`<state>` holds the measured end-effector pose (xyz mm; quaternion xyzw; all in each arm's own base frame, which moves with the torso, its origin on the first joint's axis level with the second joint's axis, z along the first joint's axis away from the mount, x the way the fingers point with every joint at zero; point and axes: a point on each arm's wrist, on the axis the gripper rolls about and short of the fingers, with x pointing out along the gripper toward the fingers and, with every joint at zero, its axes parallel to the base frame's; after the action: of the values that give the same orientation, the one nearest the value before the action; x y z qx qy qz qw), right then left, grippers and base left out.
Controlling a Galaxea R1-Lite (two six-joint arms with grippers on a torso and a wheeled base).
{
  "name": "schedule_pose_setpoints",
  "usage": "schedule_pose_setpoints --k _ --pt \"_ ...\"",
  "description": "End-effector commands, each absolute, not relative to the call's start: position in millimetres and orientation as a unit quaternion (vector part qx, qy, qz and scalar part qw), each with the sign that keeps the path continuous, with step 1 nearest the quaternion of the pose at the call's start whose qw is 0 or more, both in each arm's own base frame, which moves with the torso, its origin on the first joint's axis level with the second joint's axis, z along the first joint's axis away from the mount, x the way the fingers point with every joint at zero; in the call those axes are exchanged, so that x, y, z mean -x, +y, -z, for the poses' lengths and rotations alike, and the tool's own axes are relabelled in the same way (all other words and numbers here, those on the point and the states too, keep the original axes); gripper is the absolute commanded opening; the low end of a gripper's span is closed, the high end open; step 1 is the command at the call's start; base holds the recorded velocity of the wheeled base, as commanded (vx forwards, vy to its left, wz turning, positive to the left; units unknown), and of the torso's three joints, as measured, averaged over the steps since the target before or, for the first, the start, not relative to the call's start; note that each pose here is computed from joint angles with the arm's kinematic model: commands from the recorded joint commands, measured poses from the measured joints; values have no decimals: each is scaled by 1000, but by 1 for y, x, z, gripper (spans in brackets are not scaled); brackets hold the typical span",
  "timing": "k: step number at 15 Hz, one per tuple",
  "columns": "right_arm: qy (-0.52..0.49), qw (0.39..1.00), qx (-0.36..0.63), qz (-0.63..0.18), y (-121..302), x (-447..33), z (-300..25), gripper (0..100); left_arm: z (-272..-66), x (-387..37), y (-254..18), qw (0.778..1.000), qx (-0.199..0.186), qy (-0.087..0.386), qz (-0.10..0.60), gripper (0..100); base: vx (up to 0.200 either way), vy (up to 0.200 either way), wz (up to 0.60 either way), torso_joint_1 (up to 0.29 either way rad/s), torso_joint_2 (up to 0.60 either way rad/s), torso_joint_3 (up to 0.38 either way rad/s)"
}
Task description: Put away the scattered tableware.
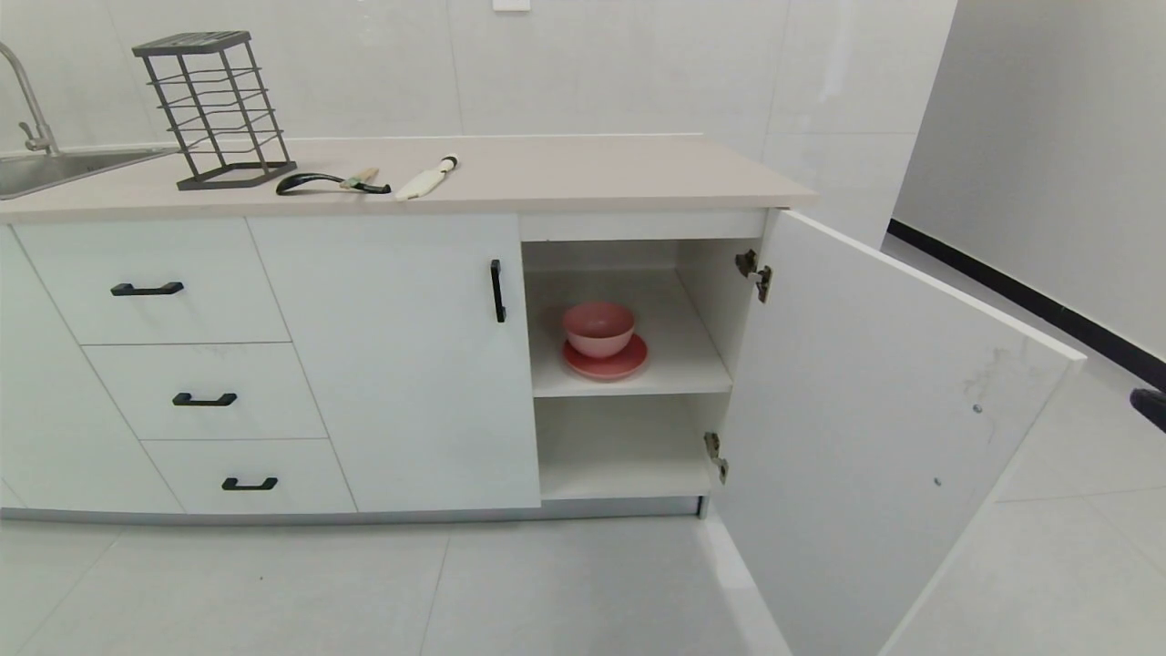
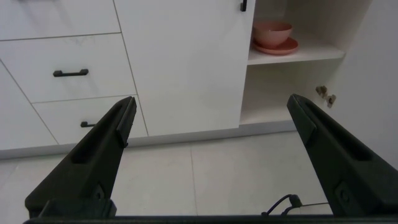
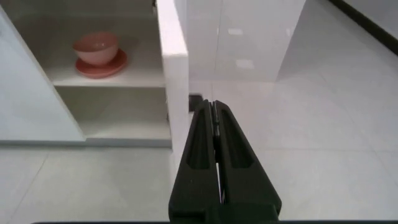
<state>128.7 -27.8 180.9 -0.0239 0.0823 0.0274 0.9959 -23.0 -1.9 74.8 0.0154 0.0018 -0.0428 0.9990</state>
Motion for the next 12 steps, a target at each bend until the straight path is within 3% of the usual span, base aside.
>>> schedule_pose_setpoints --k 1,6,7,12 --pt "118 992 11 -51 -36 -162 -161 0 -75 23 -2 999 -15 2 43 100 0 0 0 0 0 0" --pt "105 988 9 -116 -30 -165 -153 0 -75 23 -2 999 -15 2 42 100 0 0 0 0 0 0" --pt "95 979 12 -181 -16 -168 -154 0 -75 23 -2 999 -15 2 42 100 0 0 0 0 0 0" --pt "132 934 20 -331 43 -201 -139 0 -75 23 -2 999 -16 2 43 100 0 0 0 0 0 0"
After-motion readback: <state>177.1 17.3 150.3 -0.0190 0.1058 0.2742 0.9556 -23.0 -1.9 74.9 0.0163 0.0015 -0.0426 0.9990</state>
